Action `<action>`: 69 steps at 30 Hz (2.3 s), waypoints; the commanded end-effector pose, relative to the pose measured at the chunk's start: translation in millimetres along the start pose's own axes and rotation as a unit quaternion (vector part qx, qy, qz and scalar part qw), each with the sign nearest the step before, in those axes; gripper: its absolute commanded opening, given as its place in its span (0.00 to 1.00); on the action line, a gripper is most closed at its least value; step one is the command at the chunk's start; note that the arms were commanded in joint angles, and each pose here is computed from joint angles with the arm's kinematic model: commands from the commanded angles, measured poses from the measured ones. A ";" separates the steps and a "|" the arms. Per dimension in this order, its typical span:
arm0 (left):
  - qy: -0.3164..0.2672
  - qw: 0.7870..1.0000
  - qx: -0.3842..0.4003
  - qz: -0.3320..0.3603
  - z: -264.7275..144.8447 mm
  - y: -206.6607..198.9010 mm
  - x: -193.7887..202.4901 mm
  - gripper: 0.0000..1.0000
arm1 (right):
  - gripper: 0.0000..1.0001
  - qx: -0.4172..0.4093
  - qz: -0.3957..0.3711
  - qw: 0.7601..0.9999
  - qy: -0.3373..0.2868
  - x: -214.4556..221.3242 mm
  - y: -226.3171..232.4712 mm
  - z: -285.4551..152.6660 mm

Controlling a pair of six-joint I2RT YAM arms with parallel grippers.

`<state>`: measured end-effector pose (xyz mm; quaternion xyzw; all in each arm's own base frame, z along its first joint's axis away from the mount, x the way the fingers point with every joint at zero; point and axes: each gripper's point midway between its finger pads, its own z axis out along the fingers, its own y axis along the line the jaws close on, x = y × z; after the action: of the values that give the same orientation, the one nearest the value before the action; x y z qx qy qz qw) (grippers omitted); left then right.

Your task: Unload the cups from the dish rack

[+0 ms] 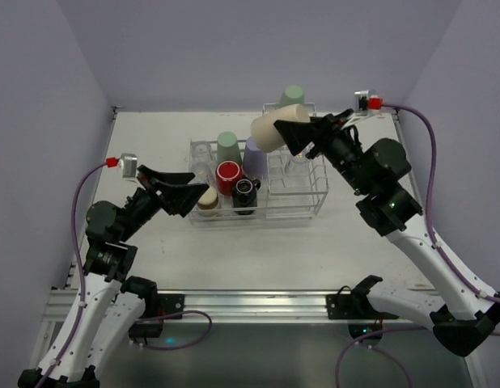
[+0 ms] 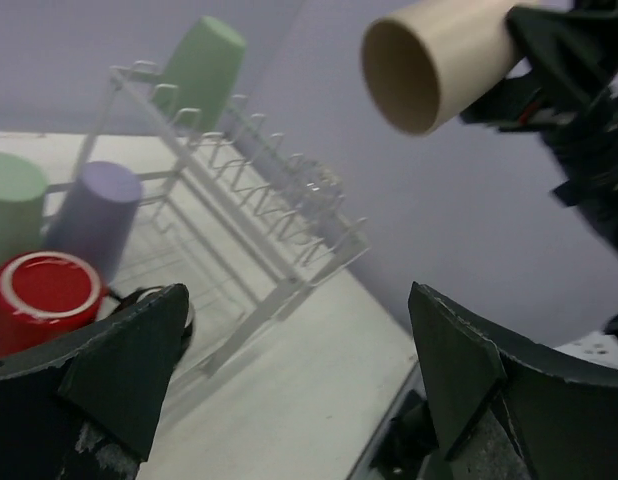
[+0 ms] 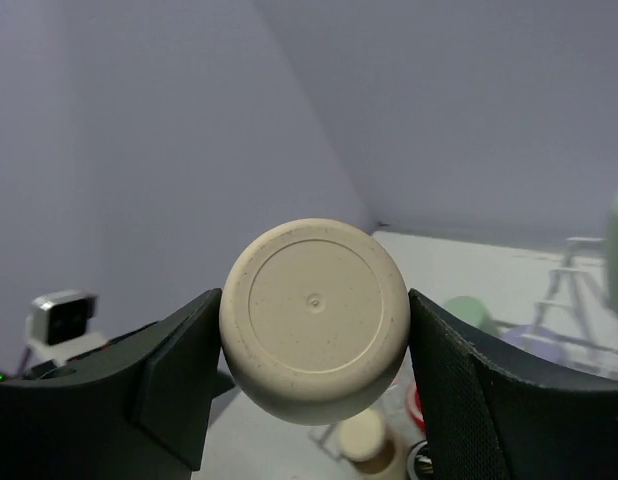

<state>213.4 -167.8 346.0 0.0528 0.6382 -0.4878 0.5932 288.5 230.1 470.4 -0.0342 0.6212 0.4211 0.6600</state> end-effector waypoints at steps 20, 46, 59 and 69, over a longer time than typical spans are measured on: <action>-0.031 0.983 0.145 -0.110 -4.3 -58.0 -18.4 0.73 | 0.36 -0.187 0.220 0.953 0.092 127.3 119.7 22.9; 0.039 0.841 -0.520 0.146 -22.5 183.0 -114.5 0.00 | 0.99 -0.064 0.033 0.979 0.190 168.7 39.2 -58.2; 0.253 0.759 -0.598 0.044 -27.8 338.0 -25.5 0.00 | 0.99 -0.050 -0.012 0.967 0.248 178.8 21.5 -96.7; 0.286 0.737 -0.613 -0.009 -32.5 392.4 2.7 0.00 | 0.99 -0.074 0.000 0.965 0.253 185.7 30.0 -101.5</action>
<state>429.1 57.0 106.1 -0.1957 0.9414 0.0559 0.2689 171.7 281.7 305.9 -0.1735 0.7405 0.4350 0.4820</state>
